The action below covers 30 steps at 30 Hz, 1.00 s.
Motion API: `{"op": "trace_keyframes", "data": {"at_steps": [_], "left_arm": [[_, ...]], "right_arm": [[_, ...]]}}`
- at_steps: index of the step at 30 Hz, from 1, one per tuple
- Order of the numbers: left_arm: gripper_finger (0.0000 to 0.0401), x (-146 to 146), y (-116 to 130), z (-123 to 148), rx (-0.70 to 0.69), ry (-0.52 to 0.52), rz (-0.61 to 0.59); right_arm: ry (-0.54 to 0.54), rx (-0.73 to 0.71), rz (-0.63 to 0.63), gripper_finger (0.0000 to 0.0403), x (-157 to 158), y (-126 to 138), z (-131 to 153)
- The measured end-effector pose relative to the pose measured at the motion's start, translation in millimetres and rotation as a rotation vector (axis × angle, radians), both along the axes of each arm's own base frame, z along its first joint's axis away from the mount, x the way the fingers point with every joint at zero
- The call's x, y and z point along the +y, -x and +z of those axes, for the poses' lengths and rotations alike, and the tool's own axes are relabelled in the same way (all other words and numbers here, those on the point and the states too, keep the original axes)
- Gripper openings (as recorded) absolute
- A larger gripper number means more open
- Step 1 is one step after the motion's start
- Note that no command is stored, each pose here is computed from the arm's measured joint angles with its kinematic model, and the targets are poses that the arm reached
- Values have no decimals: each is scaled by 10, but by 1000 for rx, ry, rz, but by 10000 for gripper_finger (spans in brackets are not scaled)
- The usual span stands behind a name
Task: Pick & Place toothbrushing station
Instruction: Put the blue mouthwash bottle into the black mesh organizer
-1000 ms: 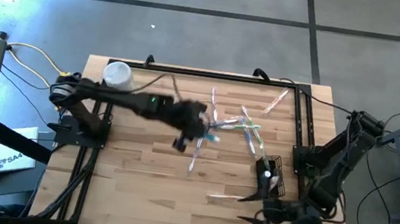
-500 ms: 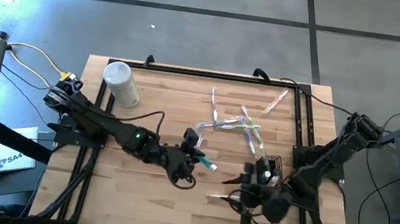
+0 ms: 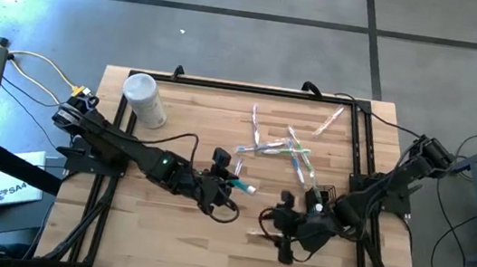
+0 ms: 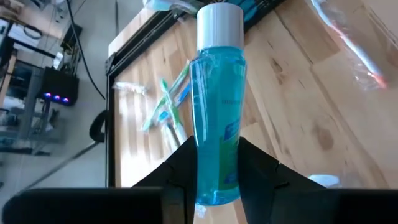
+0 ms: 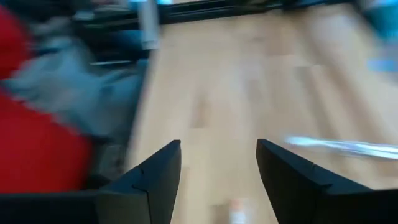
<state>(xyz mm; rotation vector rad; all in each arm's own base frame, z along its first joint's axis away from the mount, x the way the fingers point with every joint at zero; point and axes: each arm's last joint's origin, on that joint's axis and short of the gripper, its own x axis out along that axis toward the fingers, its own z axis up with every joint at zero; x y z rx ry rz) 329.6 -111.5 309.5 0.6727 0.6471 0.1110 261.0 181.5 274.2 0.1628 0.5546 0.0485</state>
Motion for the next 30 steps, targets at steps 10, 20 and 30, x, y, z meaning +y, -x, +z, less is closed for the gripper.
{"op": "trace_keyframes", "data": {"at_steps": [10,20,30], "left_arm": [[80,-29,10,0,-9,25,7],[80,-106,51,-12,3,28,-7],[81,-161,75,-5,-11,14,4]], "right_arm": [[218,-3,-244,201,-265,-61,-51],[-3,42,-43,201,-338,-222,-39],[111,-45,-230,201,-474,-285,0]]}}
